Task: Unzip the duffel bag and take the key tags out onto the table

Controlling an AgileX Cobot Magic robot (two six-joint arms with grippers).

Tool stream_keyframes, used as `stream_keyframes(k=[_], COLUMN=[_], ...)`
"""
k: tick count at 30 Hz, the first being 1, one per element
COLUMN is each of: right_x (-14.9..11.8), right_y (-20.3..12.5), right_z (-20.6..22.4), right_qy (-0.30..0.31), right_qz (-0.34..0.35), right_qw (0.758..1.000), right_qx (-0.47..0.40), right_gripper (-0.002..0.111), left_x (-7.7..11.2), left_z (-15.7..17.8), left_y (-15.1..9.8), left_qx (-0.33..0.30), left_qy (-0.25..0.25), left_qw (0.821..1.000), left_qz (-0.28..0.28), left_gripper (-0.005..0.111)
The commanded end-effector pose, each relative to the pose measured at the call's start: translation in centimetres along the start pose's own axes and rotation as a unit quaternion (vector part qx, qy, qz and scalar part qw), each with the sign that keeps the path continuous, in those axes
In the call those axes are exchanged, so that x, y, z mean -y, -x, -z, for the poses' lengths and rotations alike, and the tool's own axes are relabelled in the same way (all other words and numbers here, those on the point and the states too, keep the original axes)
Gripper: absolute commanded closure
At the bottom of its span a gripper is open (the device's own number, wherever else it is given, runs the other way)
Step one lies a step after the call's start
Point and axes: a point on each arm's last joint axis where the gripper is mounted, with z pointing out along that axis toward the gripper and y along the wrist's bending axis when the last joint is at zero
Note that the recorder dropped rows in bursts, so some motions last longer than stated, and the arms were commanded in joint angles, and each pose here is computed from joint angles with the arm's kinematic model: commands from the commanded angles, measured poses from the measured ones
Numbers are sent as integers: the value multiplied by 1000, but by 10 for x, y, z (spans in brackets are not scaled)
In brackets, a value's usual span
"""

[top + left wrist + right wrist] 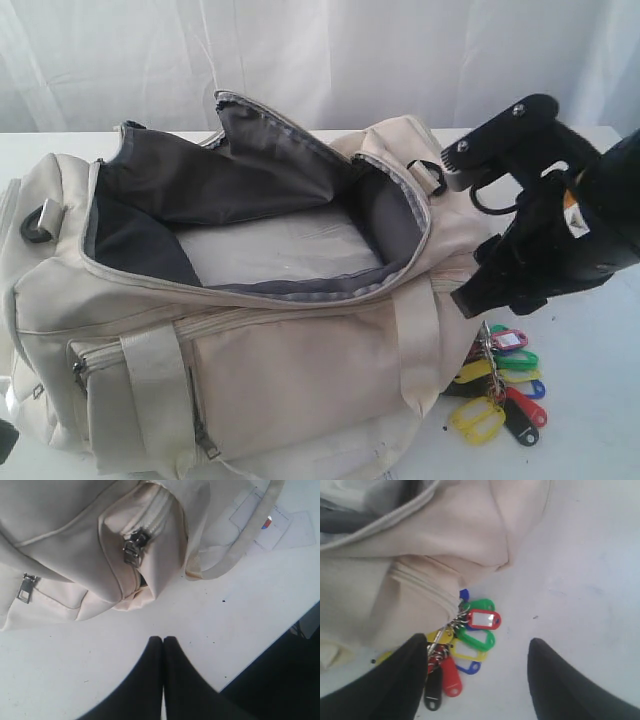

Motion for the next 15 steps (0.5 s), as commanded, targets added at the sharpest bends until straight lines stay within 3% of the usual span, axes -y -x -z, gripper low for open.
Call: stream_keyframes(k=[1, 9, 12, 14, 15], right_x=[-1, -6, -9, -10, -9], right_y=[-5, -15, -18, -19, -19], right_z=[25, 58, 69, 78, 81], right_qy=[48, 133, 165, 180, 179], right_qz=[-62, -73, -40, -19, -7], right_qw=[997, 986, 981, 977, 975], right_qx=[28, 71, 93, 117, 132], right_gripper=[53, 56, 75, 102, 108], left_x=[2, 2, 2, 1, 1], left_z=[0, 0, 0, 0, 1], left_y=[-2, -2, -2, -2, -1], left_qx=[0, 2, 2, 3, 6], left_qy=[-8, -7, -7, -6, -4], left_qw=[1000, 1000, 1000, 1000, 1000], left_qz=[6, 6, 6, 5, 5], left_gripper=[107, 107, 107, 107, 107])
